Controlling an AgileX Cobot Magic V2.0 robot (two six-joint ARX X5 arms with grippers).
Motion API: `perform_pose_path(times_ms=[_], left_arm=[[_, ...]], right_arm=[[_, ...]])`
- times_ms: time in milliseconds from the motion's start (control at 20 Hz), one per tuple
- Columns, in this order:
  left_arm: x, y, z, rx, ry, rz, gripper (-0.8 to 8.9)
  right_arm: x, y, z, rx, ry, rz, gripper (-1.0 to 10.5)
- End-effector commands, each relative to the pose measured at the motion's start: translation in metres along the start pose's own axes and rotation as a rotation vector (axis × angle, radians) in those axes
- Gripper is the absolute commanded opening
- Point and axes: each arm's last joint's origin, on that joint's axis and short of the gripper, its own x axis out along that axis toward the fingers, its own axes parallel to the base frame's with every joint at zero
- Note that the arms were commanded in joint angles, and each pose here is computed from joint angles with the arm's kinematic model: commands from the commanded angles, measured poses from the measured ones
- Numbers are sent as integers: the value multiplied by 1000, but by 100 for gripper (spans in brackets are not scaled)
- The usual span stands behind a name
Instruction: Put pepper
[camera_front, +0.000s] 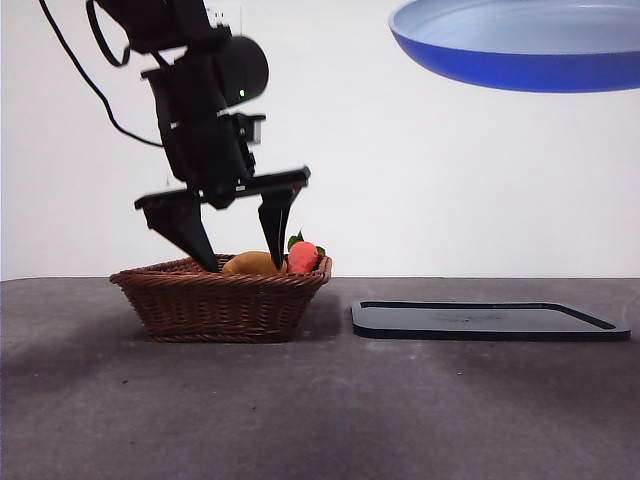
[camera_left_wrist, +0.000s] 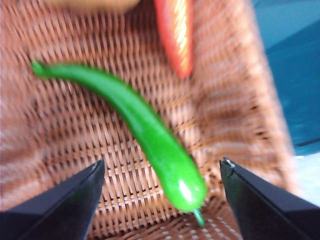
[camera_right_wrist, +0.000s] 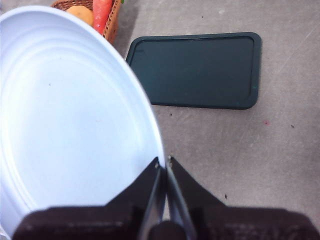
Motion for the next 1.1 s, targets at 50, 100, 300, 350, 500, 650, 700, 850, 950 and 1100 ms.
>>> perform_pose_path(times_ms=[50, 100, 300, 350, 500, 650, 700, 850, 950, 1100], left_arm=[[16, -5, 0, -18, 11, 6, 402], [20, -5, 0, -17, 11, 12, 402], [30, -6, -1, -13, 3, 31, 402], [32, -6, -2, -12, 11, 33, 402], [38, -6, -4, -10, 26, 41, 401], [38, -6, -4, -9, 24, 59, 400], [39, -6, -4, -9, 26, 60, 392], [39, -6, -5, -7, 28, 57, 262], [39, -8, -5, -4, 33, 54, 185], [39, -8, -6, -4, 40, 56, 119]], right_arm=[[-4, 1, 3, -6, -19, 6, 2], [-4, 1, 2, -10, -13, 5, 2], [-4, 2, 2, -13, -13, 7, 2], [-4, 2, 2, -17, -13, 7, 2], [-4, 2, 2, -20, -13, 6, 2], [-4, 2, 2, -25, -13, 7, 2], [-4, 2, 2, -27, -13, 7, 2], [-4, 2, 2, -28, -13, 7, 2], [-4, 2, 2, -28, -13, 7, 2], [-4, 2, 2, -35, -13, 7, 2]])
